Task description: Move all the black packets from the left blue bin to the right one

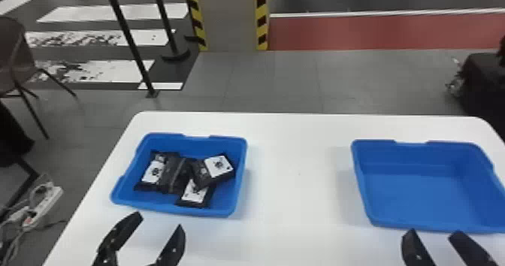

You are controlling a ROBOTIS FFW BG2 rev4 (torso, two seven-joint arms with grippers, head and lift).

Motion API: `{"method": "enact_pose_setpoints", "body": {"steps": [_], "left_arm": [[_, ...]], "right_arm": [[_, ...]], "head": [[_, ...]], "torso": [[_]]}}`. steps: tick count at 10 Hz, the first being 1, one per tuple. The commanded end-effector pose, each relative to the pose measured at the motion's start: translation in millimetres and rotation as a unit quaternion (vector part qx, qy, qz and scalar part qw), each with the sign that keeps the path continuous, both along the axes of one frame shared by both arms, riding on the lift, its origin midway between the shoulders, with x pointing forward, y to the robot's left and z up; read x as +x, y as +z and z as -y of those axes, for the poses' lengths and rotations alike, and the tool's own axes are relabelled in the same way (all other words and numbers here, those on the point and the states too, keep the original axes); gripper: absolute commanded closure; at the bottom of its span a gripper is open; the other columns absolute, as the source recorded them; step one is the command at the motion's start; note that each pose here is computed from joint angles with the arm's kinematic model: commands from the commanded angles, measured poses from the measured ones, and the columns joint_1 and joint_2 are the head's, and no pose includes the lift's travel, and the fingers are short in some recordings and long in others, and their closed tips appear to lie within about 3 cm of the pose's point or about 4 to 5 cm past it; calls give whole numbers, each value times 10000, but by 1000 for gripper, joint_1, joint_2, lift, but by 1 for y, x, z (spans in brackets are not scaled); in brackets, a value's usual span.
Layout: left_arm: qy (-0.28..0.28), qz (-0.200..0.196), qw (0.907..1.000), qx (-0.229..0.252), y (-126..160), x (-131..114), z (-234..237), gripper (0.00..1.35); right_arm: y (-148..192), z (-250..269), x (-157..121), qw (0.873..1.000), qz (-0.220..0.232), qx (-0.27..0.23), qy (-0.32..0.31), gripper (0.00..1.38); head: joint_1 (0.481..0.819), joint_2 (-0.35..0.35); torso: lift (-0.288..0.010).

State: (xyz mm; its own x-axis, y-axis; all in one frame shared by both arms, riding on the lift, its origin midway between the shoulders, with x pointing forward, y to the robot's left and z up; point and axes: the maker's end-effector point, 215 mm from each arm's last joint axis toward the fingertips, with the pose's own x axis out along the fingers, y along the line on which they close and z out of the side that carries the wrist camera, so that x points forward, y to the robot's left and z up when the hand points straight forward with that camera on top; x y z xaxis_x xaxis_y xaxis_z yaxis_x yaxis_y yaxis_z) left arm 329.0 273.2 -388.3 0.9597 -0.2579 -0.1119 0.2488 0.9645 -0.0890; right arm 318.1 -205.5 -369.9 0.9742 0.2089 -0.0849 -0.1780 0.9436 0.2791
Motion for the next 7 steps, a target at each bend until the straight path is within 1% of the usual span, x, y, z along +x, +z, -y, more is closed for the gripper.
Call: {"method": "enact_pose_setpoints", "body": {"steps": [1, 7], "left_arm": [[12, -4, 10000, -7, 0, 0, 0, 170], [9, -65, 10000, -13, -4, -1, 0, 165]], "right_arm": [[0, 0, 0, 10000, 0, 10, -3, 338], [-1, 1, -2, 10000, -13, 58, -27, 338]], "head": [[695, 123], [695, 121]], "torso": [[-110], [-110]]}}
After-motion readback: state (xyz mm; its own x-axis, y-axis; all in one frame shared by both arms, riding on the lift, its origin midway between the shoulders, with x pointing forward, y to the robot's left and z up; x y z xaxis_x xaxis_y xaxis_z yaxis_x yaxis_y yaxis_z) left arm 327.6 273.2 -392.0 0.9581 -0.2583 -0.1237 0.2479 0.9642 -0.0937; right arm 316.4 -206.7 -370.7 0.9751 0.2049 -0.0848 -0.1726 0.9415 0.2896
